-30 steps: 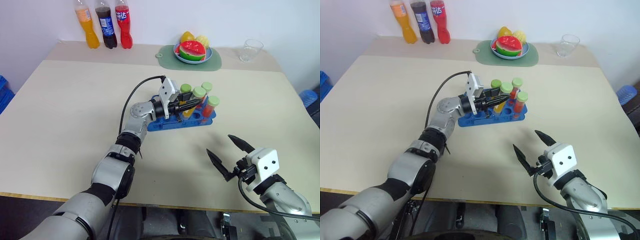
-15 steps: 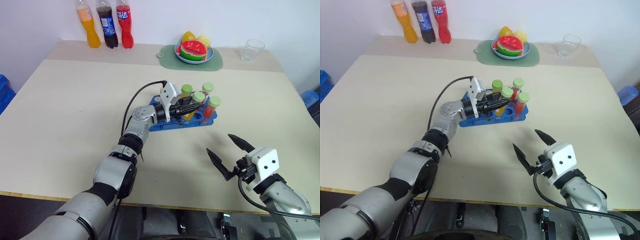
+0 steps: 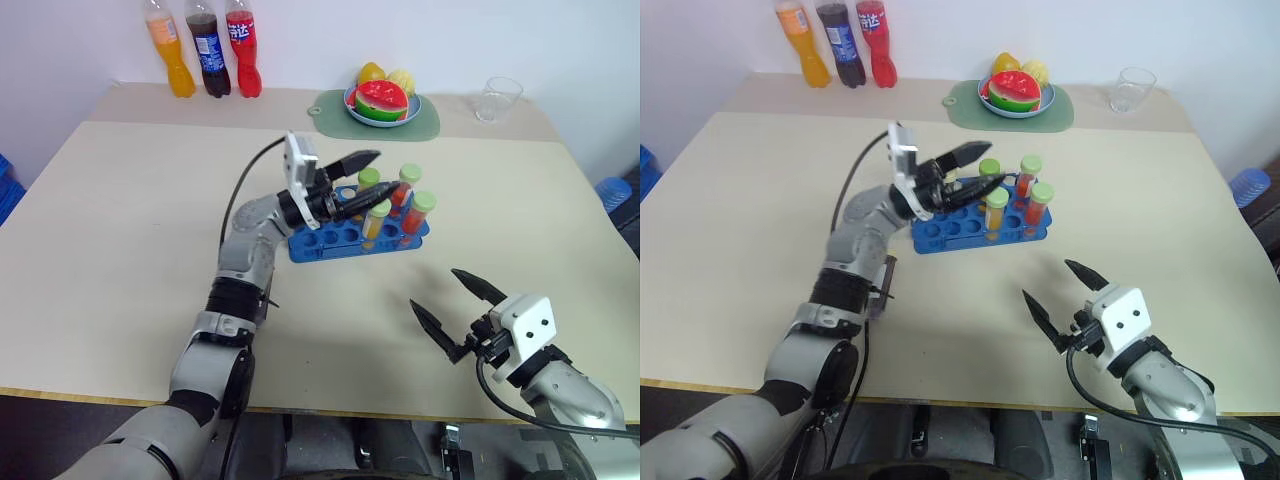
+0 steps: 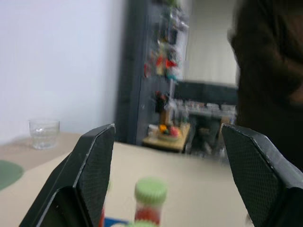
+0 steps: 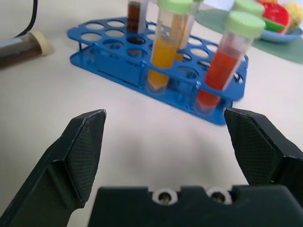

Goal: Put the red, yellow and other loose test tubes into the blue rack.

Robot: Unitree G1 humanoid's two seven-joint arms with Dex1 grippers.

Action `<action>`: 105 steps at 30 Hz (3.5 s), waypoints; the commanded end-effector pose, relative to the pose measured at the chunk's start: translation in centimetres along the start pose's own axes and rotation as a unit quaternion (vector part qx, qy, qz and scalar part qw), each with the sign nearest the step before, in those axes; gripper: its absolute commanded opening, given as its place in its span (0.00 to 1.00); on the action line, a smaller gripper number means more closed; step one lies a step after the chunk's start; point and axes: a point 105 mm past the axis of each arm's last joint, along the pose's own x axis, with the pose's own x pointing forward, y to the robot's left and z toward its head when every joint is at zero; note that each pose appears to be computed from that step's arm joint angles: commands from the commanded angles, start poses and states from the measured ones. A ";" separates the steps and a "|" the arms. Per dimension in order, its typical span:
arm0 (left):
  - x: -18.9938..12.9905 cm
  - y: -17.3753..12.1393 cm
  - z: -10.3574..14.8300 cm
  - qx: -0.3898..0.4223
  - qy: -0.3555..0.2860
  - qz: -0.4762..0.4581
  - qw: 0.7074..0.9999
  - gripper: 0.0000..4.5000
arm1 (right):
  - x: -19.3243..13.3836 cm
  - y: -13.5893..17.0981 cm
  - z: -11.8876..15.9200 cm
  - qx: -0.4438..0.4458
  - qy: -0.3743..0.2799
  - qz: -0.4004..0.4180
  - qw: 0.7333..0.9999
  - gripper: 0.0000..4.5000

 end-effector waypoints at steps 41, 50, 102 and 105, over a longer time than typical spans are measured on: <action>-13.7 -0.2 -3.4 -0.276 0.643 0.293 0.651 0.81 | 3.3 1.7 -0.9 -0.002 -0.023 0.171 0.985 0.98; -13.7 1.6 -6.0 -0.235 0.671 0.359 0.604 0.81 | 0.8 3.7 -0.2 -0.043 -0.016 0.250 0.967 0.98; -6.3 1.5 -2.9 0.138 0.147 0.003 0.979 0.19 | 4.4 1.6 -0.3 -0.068 -0.045 0.194 0.978 0.98; -6.3 2.4 -3.5 0.145 0.146 0.025 0.978 0.19 | 4.3 1.7 -0.3 -0.067 -0.045 0.192 0.978 0.98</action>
